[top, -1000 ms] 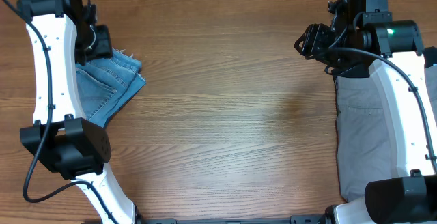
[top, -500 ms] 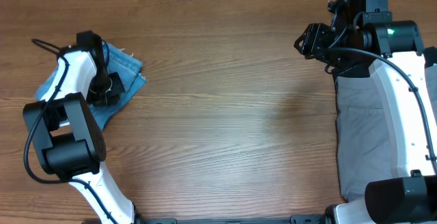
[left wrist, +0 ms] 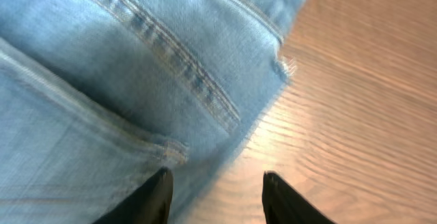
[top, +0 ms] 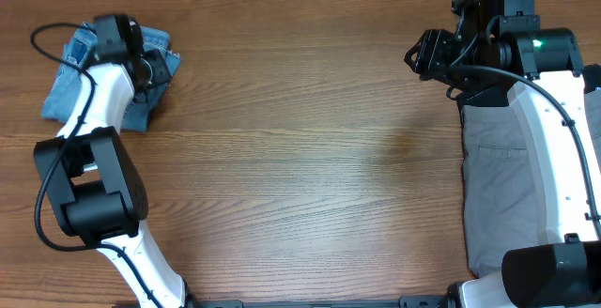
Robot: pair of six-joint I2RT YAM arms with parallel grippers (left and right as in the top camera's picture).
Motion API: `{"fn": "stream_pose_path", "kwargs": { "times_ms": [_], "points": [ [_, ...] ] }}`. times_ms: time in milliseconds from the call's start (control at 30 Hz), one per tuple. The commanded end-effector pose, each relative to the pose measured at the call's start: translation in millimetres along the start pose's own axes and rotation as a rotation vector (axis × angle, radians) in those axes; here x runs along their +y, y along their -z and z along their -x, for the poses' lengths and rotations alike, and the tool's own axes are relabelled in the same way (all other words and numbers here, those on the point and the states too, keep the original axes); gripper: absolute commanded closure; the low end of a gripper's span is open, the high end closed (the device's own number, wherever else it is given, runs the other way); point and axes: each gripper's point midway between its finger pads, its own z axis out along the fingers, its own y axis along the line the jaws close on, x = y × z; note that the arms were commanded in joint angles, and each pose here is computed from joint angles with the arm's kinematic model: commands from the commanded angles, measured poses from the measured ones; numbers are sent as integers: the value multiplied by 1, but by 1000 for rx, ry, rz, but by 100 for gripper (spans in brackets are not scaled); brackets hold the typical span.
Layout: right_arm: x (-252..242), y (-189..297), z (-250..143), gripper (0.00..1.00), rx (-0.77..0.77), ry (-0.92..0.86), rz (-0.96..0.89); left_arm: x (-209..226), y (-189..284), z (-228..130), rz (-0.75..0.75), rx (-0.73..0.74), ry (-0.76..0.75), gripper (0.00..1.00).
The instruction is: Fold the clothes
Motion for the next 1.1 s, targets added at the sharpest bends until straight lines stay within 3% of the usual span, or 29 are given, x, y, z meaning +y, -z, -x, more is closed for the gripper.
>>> {"fn": "stream_pose_path", "kwargs": {
  "times_ms": [0, 233, 400, 500, 567, 633, 667, 733, 900, 1067],
  "points": [
    [5, 11, 3, 39, -23, 7, 12, -4, 45, 34, -15, -8, -22, 54],
    [10, 24, 5, 38, -56, 23, 25, -12, 128, 33, -9, 69, -175, 57],
    [24, 59, 6, 38, -148, 98, 55, -37, 204, 31, -31, -22, -277, 43],
    [35, 92, 2, 37, -229, 167, 78, -49, 255, 22, -5, -99, -321, 28],
    [43, 121, -4, 34, -297, 223, 95, -60, 286, 10, -2, -137, -360, 0],
    [50, 146, -10, 31, -356, 265, 108, -69, 311, -5, -5, -156, -382, 0],
    [53, 159, -15, 24, -386, 276, 117, -72, 323, -15, -7, -158, -382, 0],
    [57, 179, -22, 0, -433, 292, 131, -77, 338, -32, -20, -146, -384, 0],
    [65, 220, -41, 0, -533, 326, 161, -73, 364, -75, 0, -84, -390, 0],
    [67, 234, -49, 0, -567, 338, 171, -72, 370, -89, -3, -56, -328, 0]
  ]
}}
